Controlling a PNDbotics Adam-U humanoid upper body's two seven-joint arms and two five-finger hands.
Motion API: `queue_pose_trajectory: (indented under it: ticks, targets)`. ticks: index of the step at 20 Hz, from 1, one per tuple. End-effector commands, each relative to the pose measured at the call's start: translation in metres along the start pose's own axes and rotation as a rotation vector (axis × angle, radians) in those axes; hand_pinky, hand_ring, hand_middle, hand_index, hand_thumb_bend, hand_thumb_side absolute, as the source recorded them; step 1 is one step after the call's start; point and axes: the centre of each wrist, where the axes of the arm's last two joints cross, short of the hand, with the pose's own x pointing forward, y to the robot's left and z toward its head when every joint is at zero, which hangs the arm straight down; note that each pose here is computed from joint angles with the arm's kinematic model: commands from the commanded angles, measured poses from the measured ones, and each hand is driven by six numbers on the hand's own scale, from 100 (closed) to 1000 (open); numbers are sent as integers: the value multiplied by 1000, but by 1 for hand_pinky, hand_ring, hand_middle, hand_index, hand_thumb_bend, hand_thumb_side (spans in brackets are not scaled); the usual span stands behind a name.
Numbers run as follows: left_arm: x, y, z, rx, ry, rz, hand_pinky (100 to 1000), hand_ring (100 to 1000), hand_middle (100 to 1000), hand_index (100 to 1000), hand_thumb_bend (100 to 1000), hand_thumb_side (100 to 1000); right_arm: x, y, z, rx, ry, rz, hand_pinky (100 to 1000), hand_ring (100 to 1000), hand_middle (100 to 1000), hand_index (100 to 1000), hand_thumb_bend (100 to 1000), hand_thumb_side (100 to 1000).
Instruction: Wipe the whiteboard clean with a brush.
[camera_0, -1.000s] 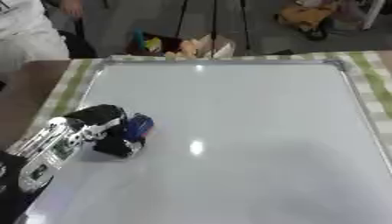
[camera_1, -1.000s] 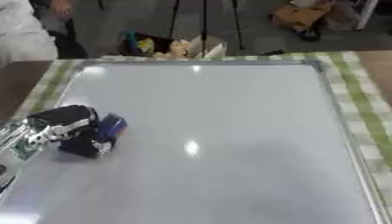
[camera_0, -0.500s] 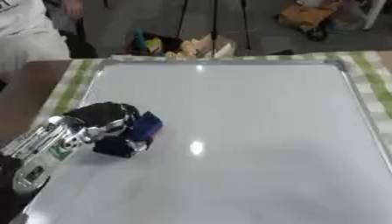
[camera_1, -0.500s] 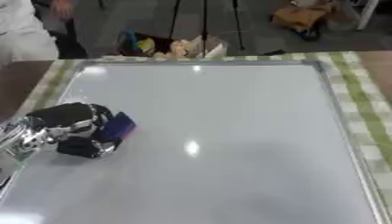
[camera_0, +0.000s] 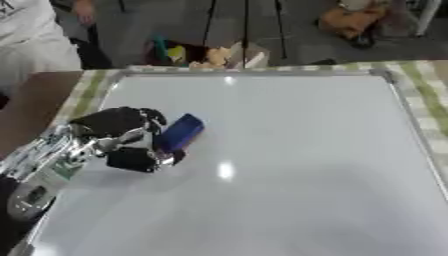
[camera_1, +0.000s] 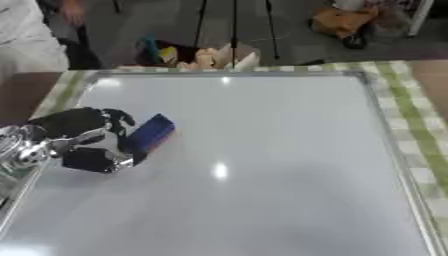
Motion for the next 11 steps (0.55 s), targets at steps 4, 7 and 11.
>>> queue_pose_trajectory:
  ticks: [4, 7, 11]
  targets:
    - [0, 32, 18, 134, 23, -46, 657, 829, 850, 593, 323, 999, 4, -5, -7, 9, -29, 11, 743, 684, 540, 789, 100, 821]
    - [4, 37, 22, 153, 8, -53, 653, 824, 844, 590, 314, 997, 5, -6, -8, 8, -30, 10, 743, 685, 541, 789, 100, 820]
    - [6, 39, 24, 160, 3, -51, 645, 820, 839, 596, 292, 999, 5, -6, -8, 7, -30, 9, 743, 685, 540, 789, 100, 820]
